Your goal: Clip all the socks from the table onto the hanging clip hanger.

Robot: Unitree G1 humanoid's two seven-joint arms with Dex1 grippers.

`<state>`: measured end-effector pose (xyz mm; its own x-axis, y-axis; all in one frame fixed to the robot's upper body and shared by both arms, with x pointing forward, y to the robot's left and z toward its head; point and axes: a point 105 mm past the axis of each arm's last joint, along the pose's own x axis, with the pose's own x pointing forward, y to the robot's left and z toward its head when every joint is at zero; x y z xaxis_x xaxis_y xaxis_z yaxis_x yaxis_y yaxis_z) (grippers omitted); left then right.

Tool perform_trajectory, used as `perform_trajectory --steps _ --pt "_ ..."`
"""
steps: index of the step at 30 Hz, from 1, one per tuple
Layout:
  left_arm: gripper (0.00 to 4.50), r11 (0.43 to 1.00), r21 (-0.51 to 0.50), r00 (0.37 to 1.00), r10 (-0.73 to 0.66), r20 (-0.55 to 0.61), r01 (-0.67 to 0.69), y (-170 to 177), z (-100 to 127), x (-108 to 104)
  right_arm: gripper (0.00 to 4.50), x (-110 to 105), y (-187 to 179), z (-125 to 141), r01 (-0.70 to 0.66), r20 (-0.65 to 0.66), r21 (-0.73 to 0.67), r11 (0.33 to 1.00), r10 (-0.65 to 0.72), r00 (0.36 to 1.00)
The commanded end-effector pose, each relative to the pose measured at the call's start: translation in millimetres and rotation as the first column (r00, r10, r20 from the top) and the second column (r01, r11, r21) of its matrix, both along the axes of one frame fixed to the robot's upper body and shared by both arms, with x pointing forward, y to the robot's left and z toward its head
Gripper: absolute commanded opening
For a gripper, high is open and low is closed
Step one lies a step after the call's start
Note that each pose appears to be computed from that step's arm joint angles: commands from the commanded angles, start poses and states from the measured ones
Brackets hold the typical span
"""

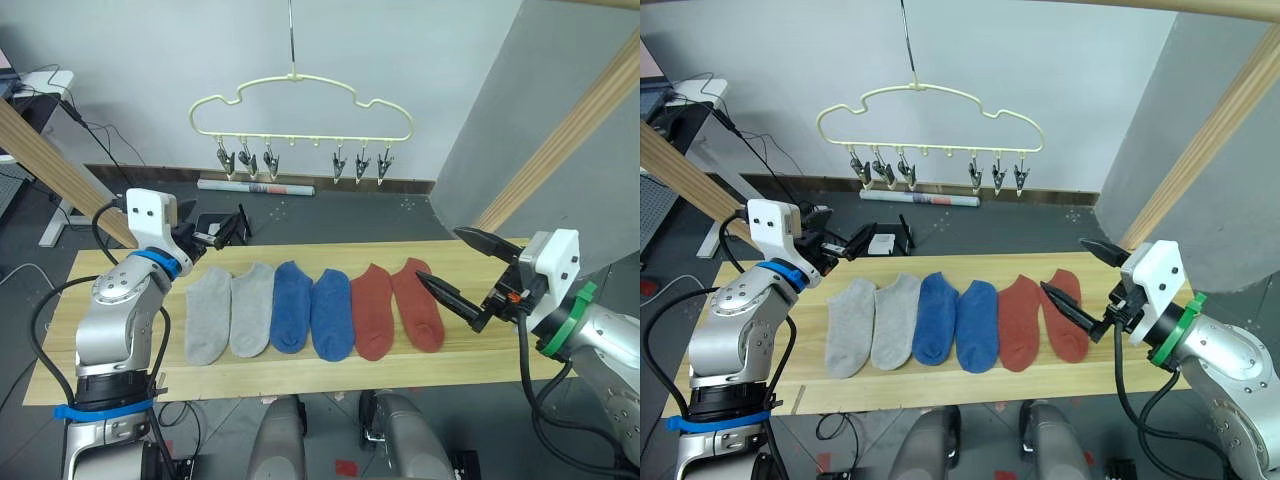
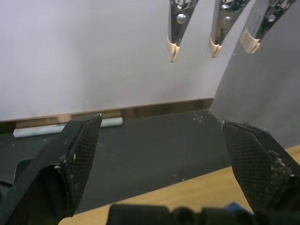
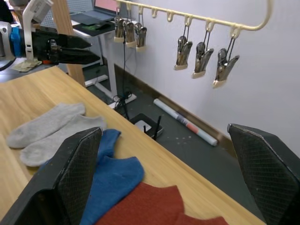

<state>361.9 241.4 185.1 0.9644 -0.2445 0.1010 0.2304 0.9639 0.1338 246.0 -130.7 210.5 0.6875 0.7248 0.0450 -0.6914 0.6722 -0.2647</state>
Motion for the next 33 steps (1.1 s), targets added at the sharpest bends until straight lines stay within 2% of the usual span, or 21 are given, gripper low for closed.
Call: perform_trajectory --steps 1,7,13,16,20,25,28,33 --pt "4.5 0.999 -0.004 0.994 0.044 0.102 -0.043 4 18 1 4.49 -3 5 11 -0.015 0.029 0.009 1.0 0.015 0.999" --pt "4.5 0.998 -0.056 0.993 0.031 0.116 -0.025 -8 22 10 4.49 -8 16 26 -0.058 0.06 0.012 0.998 0.057 0.997" --pt "4.5 0.998 -0.066 0.988 0.032 0.152 -0.022 -8 30 17 4.49 -10 25 39 -0.075 0.079 0.037 0.996 0.072 0.994" --pt "3.87 0.998 -0.071 0.987 0.013 0.161 -0.002 -11 32 22 4.5 -10 26 41 -0.076 0.077 0.038 0.996 0.072 0.994" --pt "2.71 0.998 -0.067 0.982 0.017 0.186 -0.005 -10 37 25 4.5 -11 30 48 -0.091 0.088 0.049 0.995 0.086 0.992" --pt "2.71 0.997 -0.071 0.973 0.024 0.228 -0.008 -12 51 28 4.5 -18 47 56 -0.197 0.089 0.065 0.978 0.191 0.978" --pt "2.71 0.998 -0.064 0.968 0.01 0.249 0.006 -17 58 29 4.5 -23 55 53 -0.272 0.091 0.0 0.962 0.27 0.958" --pt "2.71 0.998 -0.066 0.963 0.001 0.268 0.017 -23 63 27 4.5 -18 53 42 -0.273 0.108 -0.091 0.958 0.282 0.953"
